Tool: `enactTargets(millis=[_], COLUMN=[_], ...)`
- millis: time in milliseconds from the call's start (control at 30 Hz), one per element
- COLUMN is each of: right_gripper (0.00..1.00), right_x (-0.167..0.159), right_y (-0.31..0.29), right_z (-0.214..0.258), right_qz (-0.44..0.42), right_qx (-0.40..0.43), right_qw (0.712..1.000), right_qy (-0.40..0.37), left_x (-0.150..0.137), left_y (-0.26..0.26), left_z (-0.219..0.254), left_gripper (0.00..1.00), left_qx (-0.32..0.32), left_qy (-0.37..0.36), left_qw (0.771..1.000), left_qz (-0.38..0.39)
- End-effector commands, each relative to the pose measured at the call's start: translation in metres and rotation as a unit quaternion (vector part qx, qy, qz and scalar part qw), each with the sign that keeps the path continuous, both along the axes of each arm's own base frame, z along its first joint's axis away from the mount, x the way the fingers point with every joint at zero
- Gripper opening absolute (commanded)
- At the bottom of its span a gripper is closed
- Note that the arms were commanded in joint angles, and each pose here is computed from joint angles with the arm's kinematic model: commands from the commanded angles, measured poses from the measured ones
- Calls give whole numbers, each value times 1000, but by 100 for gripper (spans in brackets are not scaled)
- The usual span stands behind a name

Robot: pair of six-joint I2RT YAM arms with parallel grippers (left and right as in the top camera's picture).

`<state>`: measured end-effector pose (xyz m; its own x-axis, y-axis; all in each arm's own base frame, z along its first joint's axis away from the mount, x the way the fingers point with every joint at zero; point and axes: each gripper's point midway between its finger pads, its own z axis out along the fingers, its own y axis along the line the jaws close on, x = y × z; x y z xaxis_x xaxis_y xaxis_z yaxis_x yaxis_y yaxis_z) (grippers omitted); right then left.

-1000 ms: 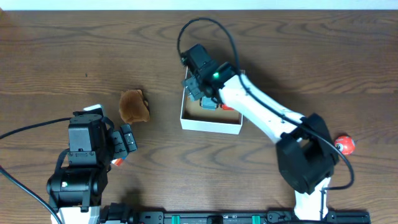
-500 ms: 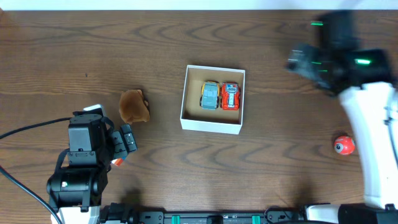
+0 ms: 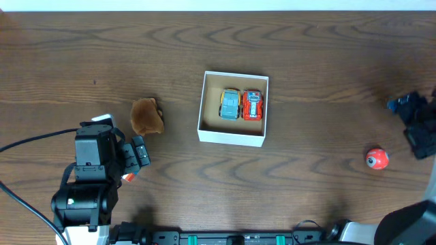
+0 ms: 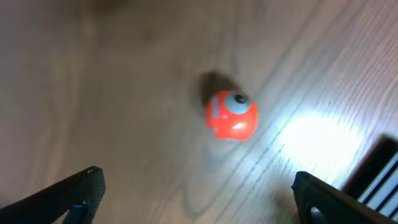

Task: Pack container
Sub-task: 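Move the right gripper to the red ball and grasp it, then carry the red ball into the box's upper-left corner and release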

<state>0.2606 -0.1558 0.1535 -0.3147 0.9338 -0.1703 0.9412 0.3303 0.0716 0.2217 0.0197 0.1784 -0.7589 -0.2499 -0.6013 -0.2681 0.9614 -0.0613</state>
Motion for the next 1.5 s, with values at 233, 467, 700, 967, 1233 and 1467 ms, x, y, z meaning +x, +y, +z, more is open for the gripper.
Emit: enactTargets(millis=[233, 467, 700, 967, 1233, 1467], right_gripper=[98, 97, 97, 76, 46, 2], right_x=[-19, -23, -24, -23, -24, -21], right_y=[7, 9, 7, 5, 6, 8], right_z=[-84, -114, -133, -135, -136, -135], right_qz=[4, 13, 24, 35, 35, 40], right_qx=[24, 17, 0, -9, -8, -6], right_qw=[1000, 1000, 1000, 999, 999, 999], right_qy=[18, 11, -2, -5, -4, -7], left_x=[2, 2, 2, 0, 0, 0], left_y=[3, 3, 3, 3, 3, 3], left_z=[9, 9, 9, 7, 7, 8], left_gripper=[98, 98, 98, 98, 98, 98], left_qx=[1, 1, 1, 1, 1, 1], left_qy=[-11, -11, -11, -7, -7, -7], left_qw=[1000, 1000, 1000, 1000, 1000, 1000], left_qz=[12, 12, 12, 12, 12, 12])
